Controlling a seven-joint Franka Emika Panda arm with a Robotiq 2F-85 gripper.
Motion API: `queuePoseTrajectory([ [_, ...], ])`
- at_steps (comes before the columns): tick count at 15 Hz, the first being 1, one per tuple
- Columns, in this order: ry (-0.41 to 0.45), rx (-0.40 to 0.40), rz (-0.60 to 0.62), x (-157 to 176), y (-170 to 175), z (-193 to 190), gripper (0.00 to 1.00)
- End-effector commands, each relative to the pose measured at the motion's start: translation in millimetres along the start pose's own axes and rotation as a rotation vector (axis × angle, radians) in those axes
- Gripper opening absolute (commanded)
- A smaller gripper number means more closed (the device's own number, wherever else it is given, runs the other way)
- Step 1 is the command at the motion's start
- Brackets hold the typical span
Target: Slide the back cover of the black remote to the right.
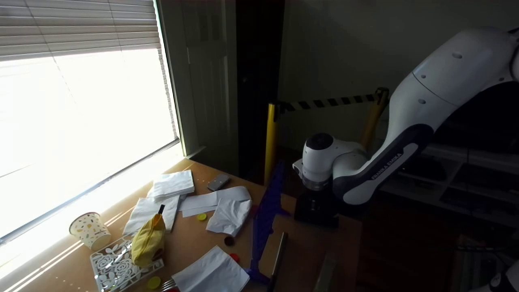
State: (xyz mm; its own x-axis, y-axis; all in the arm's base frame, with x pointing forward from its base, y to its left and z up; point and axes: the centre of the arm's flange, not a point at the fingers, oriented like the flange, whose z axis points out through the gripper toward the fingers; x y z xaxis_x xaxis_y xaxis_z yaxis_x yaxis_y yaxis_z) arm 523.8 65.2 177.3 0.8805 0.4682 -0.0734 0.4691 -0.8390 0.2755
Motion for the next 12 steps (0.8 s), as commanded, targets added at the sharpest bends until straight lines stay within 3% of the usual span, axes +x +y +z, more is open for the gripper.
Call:
queuePoseTrajectory([
  [1,0.02,-0.118,0.041,-16,3,-15,0.36],
  [6,0.062,-0.299,0.074,-21,11,-30,0.36],
  [12,0.033,-0.481,0.043,-12,5,-19,0.36],
])
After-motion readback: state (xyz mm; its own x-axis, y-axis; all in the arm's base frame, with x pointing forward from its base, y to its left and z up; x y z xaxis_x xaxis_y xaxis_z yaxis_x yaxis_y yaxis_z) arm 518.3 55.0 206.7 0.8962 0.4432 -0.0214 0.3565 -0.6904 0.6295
